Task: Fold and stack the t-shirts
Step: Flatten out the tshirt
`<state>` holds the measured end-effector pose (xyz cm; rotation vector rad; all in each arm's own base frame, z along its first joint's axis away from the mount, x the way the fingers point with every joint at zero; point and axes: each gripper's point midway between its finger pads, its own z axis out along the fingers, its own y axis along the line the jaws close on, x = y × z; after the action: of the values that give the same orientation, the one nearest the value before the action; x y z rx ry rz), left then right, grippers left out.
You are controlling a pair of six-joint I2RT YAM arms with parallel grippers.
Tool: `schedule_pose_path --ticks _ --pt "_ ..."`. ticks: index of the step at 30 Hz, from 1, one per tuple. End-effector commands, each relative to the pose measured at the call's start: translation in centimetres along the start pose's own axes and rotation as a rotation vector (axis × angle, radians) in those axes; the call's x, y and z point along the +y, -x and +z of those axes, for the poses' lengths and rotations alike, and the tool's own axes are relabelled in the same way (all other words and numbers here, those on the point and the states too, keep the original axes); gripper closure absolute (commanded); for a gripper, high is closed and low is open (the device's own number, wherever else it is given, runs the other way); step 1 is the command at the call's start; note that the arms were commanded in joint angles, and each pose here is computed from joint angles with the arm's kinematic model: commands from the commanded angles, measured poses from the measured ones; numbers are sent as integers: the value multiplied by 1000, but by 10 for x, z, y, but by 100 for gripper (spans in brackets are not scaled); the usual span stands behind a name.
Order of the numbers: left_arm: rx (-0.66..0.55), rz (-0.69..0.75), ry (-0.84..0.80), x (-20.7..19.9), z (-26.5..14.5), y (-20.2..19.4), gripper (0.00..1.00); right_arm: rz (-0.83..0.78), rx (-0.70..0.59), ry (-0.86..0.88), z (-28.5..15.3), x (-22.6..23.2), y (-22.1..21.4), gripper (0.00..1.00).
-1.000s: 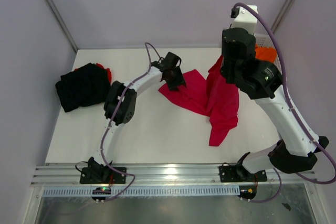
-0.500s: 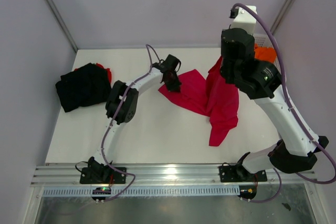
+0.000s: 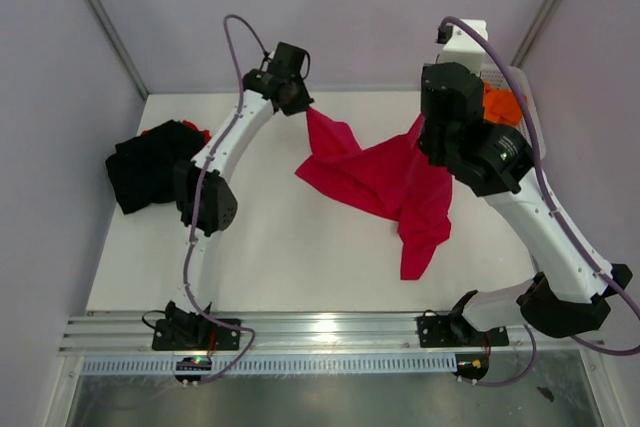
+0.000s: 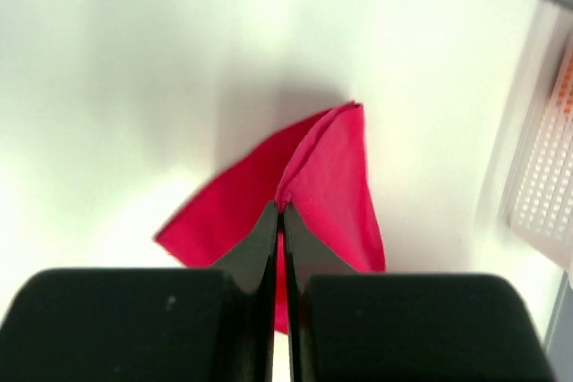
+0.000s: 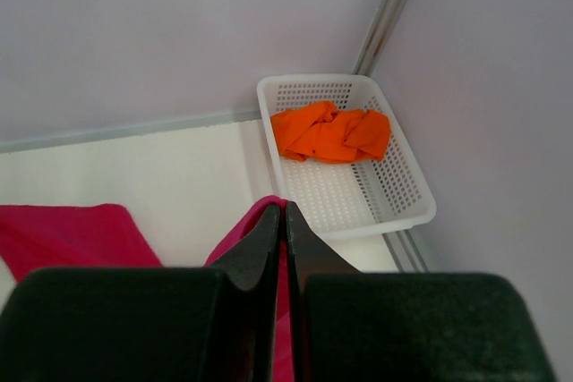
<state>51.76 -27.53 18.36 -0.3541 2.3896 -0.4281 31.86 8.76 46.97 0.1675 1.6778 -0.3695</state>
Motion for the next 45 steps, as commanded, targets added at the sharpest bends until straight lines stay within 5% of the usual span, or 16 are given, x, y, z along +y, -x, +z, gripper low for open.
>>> schedule_pose_path --ticks 1,10,20,35,45 --pt "-217 58 58 19 -85 75 100 103 -63 -37 -7 -20 22 95" --pt "-601 182 251 62 -257 161 100 111 -80 -25 -5 -16 31 94" --pt "-826 163 208 92 -423 163 100 191 -144 -14 -30 -60 81 95" --pt "-937 75 -112 115 -557 99 100 455 -177 191 -104 -152 82 97" --pt "-1053 15 -342 113 -628 78 100 578 -256 406 -133 -149 107 97"
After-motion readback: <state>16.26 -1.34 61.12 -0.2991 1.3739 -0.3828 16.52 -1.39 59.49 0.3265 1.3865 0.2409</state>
